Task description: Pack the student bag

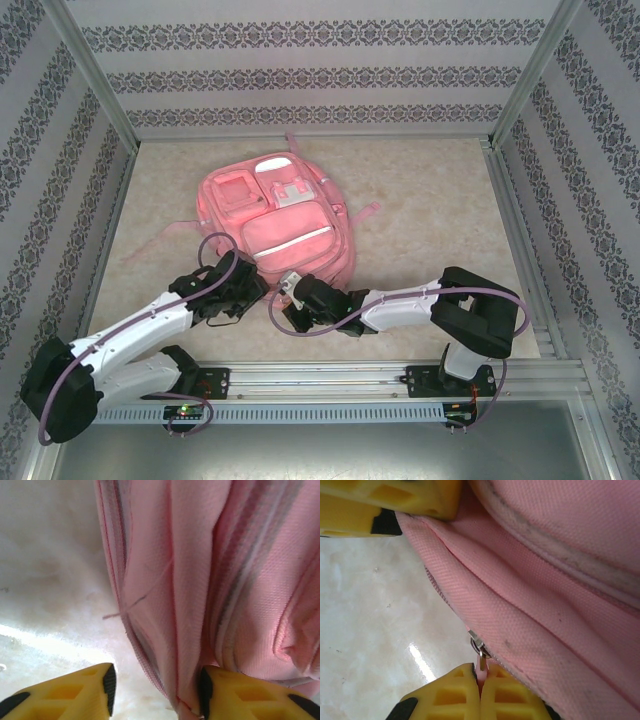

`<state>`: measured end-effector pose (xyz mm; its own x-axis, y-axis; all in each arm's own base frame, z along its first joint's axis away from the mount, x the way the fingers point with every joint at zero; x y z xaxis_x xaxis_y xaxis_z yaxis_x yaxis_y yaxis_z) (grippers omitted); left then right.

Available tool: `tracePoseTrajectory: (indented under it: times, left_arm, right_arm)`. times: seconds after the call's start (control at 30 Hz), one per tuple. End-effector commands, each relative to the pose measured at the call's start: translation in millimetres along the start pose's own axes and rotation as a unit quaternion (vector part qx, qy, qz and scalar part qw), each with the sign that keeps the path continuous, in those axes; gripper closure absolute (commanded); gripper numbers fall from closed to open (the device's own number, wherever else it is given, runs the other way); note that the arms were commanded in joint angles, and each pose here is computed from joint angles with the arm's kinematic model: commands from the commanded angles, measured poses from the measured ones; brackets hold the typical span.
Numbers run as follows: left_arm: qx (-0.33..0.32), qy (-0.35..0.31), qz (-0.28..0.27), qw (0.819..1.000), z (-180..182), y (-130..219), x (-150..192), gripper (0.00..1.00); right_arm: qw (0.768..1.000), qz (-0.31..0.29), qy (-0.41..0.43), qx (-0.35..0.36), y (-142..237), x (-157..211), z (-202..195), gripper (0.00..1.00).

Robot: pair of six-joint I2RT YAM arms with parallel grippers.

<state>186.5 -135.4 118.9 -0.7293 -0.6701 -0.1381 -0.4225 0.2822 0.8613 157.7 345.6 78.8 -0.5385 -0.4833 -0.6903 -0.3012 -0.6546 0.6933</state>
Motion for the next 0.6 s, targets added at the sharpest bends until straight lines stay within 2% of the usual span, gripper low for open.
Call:
tracePoseTrajectory:
  times: [0.0, 0.07, 0.1, 0.17, 0.27, 0.37, 0.57]
  left_arm:
    - [0.025, -0.016, -0.057, 0.998, -17.3, 3.2, -15.0, 0.66]
    - [0.015, -0.027, -0.069, 0.997, -15.4, 6.7, -18.5, 0.80]
    - [0.014, -0.030, -0.073, 0.997, -13.9, 8.2, -19.8, 0.84]
    - [0.020, -0.035, -0.081, 0.996, -9.8, 10.1, -21.0, 0.86]
    - [0.083, -0.028, -0.078, 0.993, -4.6, 6.8, -20.5, 0.86]
    - [0.136, -0.022, -0.085, 0.987, 2.4, 7.2, -23.1, 0.94]
    - [0.164, -0.071, -0.059, 0.982, -0.4, 9.9, -23.8, 0.95]
  right_arm:
    - [1.000, -0.001, -0.001, 0.013, -3.6, 5.4, -2.5, 1.00]
    - [1.000, 0.001, -0.001, 0.015, -2.1, 7.3, -3.2, 1.00]
    - [1.000, 0.000, 0.000, 0.016, -0.9, 7.8, -3.9, 1.00]
    - [1.000, 0.000, 0.000, 0.021, 1.0, 9.7, -6.3, 1.00]
    - [1.000, -0.002, -0.002, 0.026, 3.2, 12.8, -10.3, 1.00]
    - [0.999, -0.002, -0.005, 0.031, 4.9, 15.3, -14.8, 1.00]
    - [0.999, -0.007, -0.014, 0.040, 9.2, 16.6, -22.3, 1.00]
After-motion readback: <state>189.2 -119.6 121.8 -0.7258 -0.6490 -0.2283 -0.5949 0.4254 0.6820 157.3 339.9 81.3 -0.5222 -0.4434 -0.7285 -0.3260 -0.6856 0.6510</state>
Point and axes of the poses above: each hand's point on the last joint's axis, 136 mm out from that joint toward the fingers, its own y axis back along the fingers, its own z axis along the line the jaws close on, x = y × z, the point moved 5 cm from there along y, back along the fingers, and after that the axes turned 1 degree about y, right-handed, at the moved point
